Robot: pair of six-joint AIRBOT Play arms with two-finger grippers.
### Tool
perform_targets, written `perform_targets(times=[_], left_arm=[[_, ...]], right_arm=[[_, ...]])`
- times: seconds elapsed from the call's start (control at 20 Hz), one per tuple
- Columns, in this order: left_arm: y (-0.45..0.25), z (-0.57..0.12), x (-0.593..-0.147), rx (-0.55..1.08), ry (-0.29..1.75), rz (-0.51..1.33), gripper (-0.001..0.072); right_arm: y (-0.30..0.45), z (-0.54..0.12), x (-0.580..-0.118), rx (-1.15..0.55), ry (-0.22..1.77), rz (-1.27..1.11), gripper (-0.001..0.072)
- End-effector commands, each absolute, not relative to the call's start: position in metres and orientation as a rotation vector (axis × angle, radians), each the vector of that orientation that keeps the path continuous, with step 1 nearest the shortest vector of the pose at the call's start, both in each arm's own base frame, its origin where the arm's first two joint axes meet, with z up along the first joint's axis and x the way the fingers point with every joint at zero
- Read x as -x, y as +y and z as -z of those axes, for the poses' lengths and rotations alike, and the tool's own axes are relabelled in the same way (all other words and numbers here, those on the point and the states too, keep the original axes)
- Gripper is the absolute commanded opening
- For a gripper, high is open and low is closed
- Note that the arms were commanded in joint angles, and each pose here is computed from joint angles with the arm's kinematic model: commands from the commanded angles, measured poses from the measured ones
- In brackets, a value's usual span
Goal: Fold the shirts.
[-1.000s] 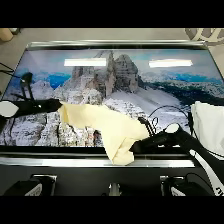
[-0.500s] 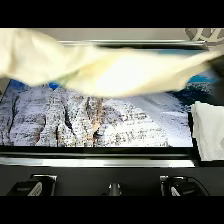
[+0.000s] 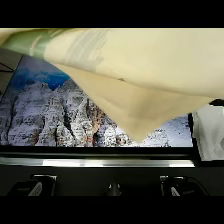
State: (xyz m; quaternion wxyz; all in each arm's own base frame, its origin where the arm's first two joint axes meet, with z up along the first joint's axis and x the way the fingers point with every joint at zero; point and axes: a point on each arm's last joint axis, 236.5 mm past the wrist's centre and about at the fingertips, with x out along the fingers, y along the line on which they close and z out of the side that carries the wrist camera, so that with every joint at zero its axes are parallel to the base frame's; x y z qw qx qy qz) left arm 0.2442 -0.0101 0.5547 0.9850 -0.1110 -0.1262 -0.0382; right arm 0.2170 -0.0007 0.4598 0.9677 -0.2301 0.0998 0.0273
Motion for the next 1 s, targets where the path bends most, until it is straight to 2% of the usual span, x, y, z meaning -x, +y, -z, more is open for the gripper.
perform_targets(times=[0.0, 0.1, 0.45, 0.55, 0.75, 0.95], left_arm=[[0.024, -0.503, -0.263, 0.113, -0.052, -0.093, 0.0033], [0.035, -0.482, -0.27, 0.119, 0.01, -0.139, 0.0033], [0.021, -0.464, -0.28, 0.153, 0.064, -0.083, 0.0032], [0.019, -0.445, -0.282, 0.161, 0.135, -0.078, 0.0033], [0.014, -0.33, -0.299, 0.185, 0.477, -0.08, 0.0033], [-0.024, -0.179, -0.316, 0.259, 0.798, 0.055, 0.0033]], right_arm=[[-0.035, -0.422, -0.224, 0.534, 0.413, 0.051, 0.0013], [-0.05, -0.407, -0.226, 0.547, 0.505, 0.102, 0.0013], [-0.011, -0.402, -0.242, 0.518, 0.475, -0.052, 0.0013], [-0.003, -0.378, -0.239, 0.507, 0.572, -0.11, 0.0013], [0.018, -0.261, -0.234, 0.504, 0.958, -0.28, 0.0013], [0.05, -0.118, -0.256, 0.444, 1.104, -0.415, 0.0015]])
